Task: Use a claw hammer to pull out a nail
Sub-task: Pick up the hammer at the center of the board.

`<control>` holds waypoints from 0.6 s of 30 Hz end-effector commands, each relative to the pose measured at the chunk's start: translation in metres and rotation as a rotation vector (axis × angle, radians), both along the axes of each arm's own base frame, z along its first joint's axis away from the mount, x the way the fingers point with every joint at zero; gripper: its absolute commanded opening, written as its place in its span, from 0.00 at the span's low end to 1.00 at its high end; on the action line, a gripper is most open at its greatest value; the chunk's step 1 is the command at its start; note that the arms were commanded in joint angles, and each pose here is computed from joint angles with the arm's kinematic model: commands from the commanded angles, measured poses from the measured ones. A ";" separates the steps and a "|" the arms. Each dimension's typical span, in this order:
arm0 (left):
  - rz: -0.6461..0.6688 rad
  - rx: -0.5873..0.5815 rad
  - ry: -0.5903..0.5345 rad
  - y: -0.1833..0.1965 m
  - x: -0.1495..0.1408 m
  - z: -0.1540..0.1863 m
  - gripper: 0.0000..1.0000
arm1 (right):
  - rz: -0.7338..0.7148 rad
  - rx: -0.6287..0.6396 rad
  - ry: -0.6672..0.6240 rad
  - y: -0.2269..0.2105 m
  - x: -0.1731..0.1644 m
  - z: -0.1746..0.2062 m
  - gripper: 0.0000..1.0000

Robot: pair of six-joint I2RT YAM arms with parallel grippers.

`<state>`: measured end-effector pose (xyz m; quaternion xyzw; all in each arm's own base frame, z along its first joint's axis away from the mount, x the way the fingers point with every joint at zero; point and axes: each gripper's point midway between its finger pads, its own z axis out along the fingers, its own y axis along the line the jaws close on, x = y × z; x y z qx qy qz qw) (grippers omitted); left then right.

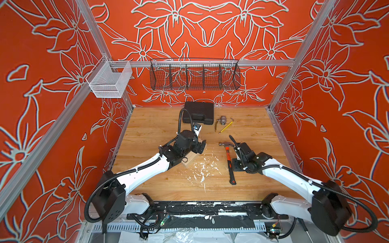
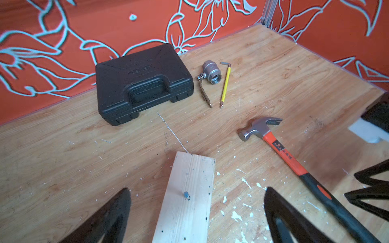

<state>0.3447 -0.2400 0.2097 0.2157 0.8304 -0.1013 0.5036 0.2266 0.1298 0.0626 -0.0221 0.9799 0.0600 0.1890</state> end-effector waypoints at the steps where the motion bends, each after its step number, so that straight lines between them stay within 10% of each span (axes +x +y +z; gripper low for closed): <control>1: 0.008 0.062 -0.004 -0.001 0.001 -0.004 0.96 | -0.029 0.000 0.030 0.008 -0.001 -0.005 0.48; 18: 0.039 0.094 -0.010 0.005 0.002 -0.009 0.96 | -0.034 -0.141 0.093 0.015 0.002 -0.044 0.33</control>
